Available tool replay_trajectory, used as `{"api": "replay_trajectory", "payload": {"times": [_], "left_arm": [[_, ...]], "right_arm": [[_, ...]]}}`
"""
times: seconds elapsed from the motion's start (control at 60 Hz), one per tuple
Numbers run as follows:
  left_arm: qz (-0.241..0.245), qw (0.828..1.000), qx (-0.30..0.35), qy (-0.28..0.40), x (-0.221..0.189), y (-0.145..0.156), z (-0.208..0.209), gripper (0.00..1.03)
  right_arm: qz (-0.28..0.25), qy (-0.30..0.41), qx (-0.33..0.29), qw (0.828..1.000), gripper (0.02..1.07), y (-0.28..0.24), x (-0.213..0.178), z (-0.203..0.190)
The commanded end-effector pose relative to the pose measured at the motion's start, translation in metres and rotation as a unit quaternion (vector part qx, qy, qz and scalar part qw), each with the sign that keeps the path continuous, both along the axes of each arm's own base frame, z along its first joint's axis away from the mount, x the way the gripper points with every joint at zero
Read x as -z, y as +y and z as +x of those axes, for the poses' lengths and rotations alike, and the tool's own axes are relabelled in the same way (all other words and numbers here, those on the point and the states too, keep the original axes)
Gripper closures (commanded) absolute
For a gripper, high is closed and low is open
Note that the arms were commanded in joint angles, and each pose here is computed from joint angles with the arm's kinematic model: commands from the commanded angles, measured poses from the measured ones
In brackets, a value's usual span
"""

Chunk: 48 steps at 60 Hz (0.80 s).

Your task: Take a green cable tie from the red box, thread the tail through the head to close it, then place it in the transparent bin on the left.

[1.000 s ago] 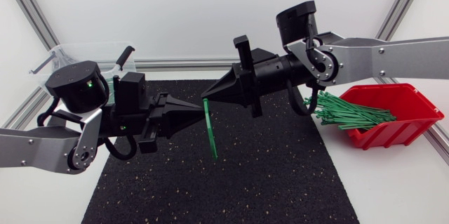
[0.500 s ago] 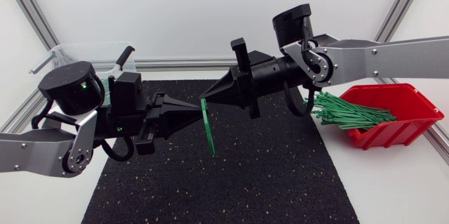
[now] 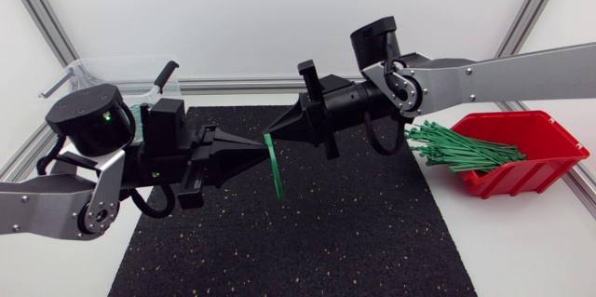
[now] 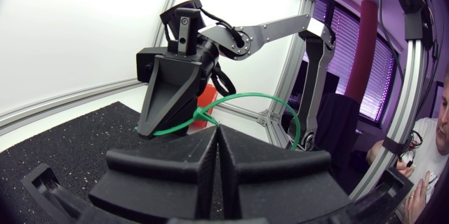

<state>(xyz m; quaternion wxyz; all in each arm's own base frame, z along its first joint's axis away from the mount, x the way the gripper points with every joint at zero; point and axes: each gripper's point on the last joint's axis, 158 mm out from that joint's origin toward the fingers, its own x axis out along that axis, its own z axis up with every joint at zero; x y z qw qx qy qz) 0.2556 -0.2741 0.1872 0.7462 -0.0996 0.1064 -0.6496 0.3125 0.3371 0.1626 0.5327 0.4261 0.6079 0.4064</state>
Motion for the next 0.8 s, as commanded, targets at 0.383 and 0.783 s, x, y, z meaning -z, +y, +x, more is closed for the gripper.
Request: {"api": "replay_trajectory", "payload": {"times": [0.383, 0.783], "left_arm": [[-0.007, 1.000, 0.024, -0.019, -0.007, -0.009, 0.000, 1.00], [-0.009, 1.000, -0.021, -0.019, -0.017, 0.004, 0.035, 1.00]], "right_arm": [[-0.010, -0.045, 0.039, 0.998, 0.89, -0.012, -0.004, 0.019], [-0.017, -0.084, 0.056, 0.995, 0.06, -0.022, -0.007, 0.022]]}}
